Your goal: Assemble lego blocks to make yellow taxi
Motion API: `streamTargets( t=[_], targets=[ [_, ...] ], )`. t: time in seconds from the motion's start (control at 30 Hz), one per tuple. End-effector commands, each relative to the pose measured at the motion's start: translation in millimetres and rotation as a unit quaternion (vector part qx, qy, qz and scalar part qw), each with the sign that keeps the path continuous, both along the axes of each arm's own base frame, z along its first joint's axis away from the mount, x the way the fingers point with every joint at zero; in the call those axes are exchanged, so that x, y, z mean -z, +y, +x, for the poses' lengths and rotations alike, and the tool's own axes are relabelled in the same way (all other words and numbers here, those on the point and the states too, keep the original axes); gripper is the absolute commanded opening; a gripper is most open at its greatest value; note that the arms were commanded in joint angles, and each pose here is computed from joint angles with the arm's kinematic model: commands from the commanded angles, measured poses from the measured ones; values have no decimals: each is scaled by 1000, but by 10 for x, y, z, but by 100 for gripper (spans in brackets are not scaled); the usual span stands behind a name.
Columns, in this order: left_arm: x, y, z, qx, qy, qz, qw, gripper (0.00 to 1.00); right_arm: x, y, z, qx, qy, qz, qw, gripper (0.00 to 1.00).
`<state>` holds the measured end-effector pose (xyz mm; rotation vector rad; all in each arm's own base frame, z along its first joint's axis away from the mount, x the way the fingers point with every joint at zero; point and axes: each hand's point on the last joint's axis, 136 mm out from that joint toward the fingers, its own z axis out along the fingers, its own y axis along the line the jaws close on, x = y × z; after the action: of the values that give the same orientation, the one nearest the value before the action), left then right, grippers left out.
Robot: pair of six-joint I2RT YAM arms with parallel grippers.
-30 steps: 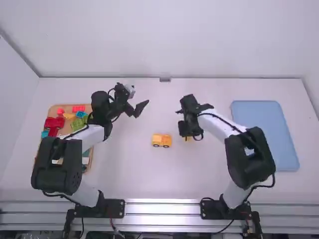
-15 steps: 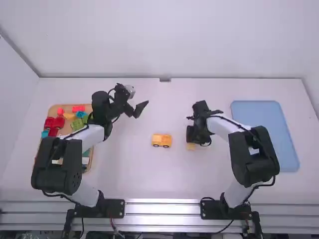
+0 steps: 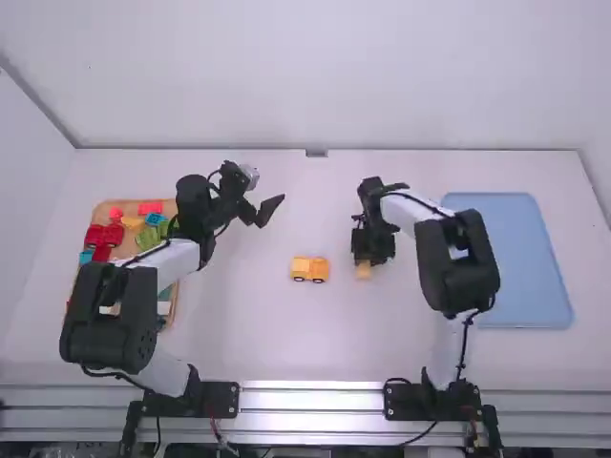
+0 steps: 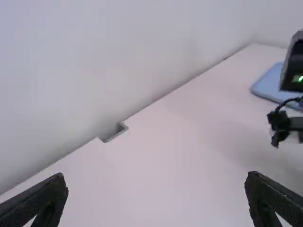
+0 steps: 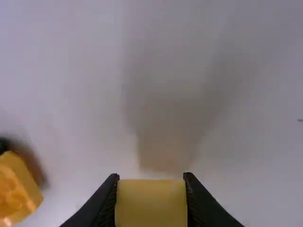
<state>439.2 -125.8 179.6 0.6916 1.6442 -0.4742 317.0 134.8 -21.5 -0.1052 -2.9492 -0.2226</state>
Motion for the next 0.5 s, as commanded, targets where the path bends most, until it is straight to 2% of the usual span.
streamTargets(
  t=[0.0, 0.1, 0.13, 0.17, 0.27, 0.3, 0.4, 0.47],
  targets=[
    [-32, 28, 25, -5, -6, 2, 1000, 99, 41, 69, 43, 49, 17, 0, 999, 0],
    [-15, 28, 20, -3, -7, 9, 1000, 99, 45, 44, 58, 153, 34, -19, 987, 0],
    [-14, 29, 21, -4, -7, 9, 1000, 99, 51, 11, 87, 228, 41, -35, 972, 0],
    [-14, 29, 21, -4, -7, 9, 1000, 99, 54, -7, 96, 257, 44, -41, 965, 0],
    [-7, 29, 19, -4, -5, 9, 1000, 99, 63, -75, 98, 390, 65, -70, 916, 0],
    [-4, 29, 18, -4, -5, 9, 1000, 99, 62, -78, 96, 399, 67, -72, 912, 0],
    [7, 29, 15, -3, -2, 9, 1000, 99, 55, -90, 5, 476, 86, -107, 869, 0],
    [8, 29, 15, -3, -2, 9, 1000, 99, 54, -53, -16, 501, 90, -115, 853, 0]
  ],
)
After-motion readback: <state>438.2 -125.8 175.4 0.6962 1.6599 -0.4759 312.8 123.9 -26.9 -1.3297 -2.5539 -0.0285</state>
